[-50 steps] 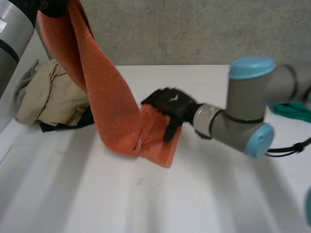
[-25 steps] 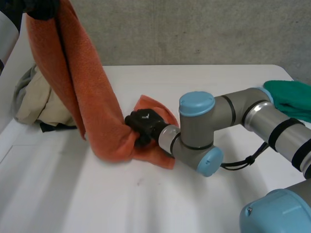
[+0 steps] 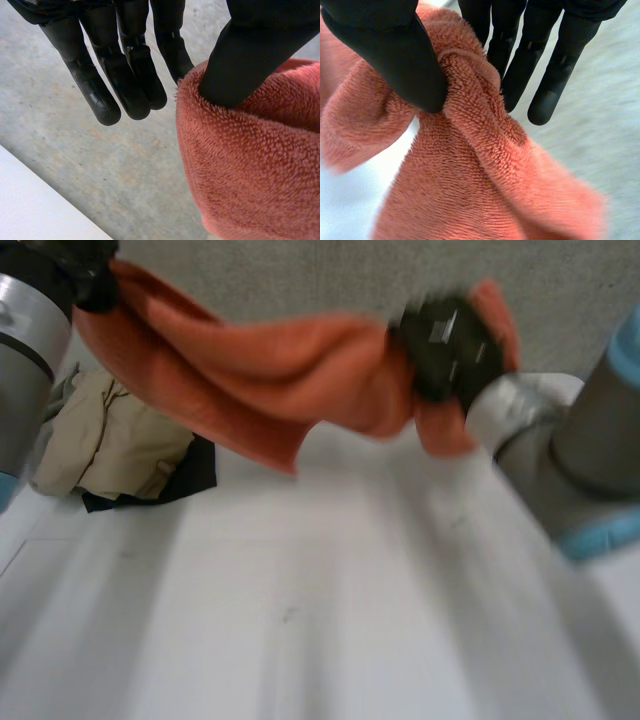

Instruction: Fold the laundry.

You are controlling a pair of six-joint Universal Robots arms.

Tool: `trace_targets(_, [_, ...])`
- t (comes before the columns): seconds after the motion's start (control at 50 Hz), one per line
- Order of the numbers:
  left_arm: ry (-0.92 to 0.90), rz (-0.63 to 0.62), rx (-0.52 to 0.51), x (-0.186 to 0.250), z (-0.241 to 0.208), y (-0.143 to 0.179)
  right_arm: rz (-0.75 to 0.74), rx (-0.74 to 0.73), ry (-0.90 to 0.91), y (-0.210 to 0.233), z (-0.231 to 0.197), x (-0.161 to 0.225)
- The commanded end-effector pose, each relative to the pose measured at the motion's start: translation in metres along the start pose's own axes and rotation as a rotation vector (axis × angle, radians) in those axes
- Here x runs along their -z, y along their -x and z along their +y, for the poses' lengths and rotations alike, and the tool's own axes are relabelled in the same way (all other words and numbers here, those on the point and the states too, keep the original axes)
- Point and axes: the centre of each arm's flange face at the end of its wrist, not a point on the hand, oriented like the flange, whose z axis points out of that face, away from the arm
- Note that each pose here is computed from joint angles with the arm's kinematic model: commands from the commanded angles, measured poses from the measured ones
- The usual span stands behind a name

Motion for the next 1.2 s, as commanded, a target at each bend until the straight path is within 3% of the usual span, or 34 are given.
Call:
trace_targets(0.02, [0.022, 0.039, 0.001, -0.010, 0.018, -0.022, -0.426, 0.055, 0.305, 0.121, 0.055, 0.083])
trace_targets(0.08, [0.011, 0.049, 0.004, -0.013, 0.014, -0.030, -0.471, 0.025, 0.380, 0.140, 0.066, 0.087])
trace_targets(0.16, [-0.002, 0.052, 0.006, -0.014, 0.007, -0.034, -0.401, -0.049, 0.424, 0.126, 0.065, 0.070])
trace_targets(0.26, [-0.035, 0.059, 0.011, -0.013, -0.005, -0.035, -0.207, -0.204, 0.373, 0.061, 0.046, 0.037])
trace_targets(0.38, [-0.105, 0.049, 0.024, -0.007, -0.032, -0.026, -0.117, -0.284, 0.294, 0.009, 0.028, 0.015])
trace_targets(0.6, [-0.261, 0.085, 0.071, 0.030, -0.095, -0.017, -0.366, -0.464, 0.322, 0.029, 0.047, -0.035])
trace_targets(0.72, [-0.276, 0.130, 0.073, 0.046, -0.099, -0.022, -0.528, -0.580, 0.453, 0.077, 0.079, -0.039])
trace_targets(0.82, [-0.257, 0.137, 0.055, 0.046, -0.091, -0.025, -0.570, -0.589, 0.497, 0.098, 0.091, -0.037])
trace_targets(0.92, [-0.220, 0.102, 0.026, 0.036, -0.076, -0.018, -0.381, -0.560, 0.327, 0.056, 0.071, -0.066])
trace_targets(1.04, [-0.173, -0.012, -0.004, 0.011, -0.054, 0.002, 0.075, -0.433, -0.144, -0.059, -0.013, -0.092])
trace_targets(1.08, [-0.159, -0.058, -0.004, 0.006, -0.049, 0.010, 0.146, -0.379, -0.318, -0.085, -0.047, -0.086])
trace_targets(1.14, [-0.131, -0.091, 0.005, 0.003, -0.040, 0.014, 0.182, -0.336, -0.434, -0.098, -0.069, -0.070])
trace_targets(1.2, [-0.099, -0.077, 0.020, 0.005, -0.030, 0.009, 0.166, -0.326, -0.422, -0.089, -0.066, -0.059])
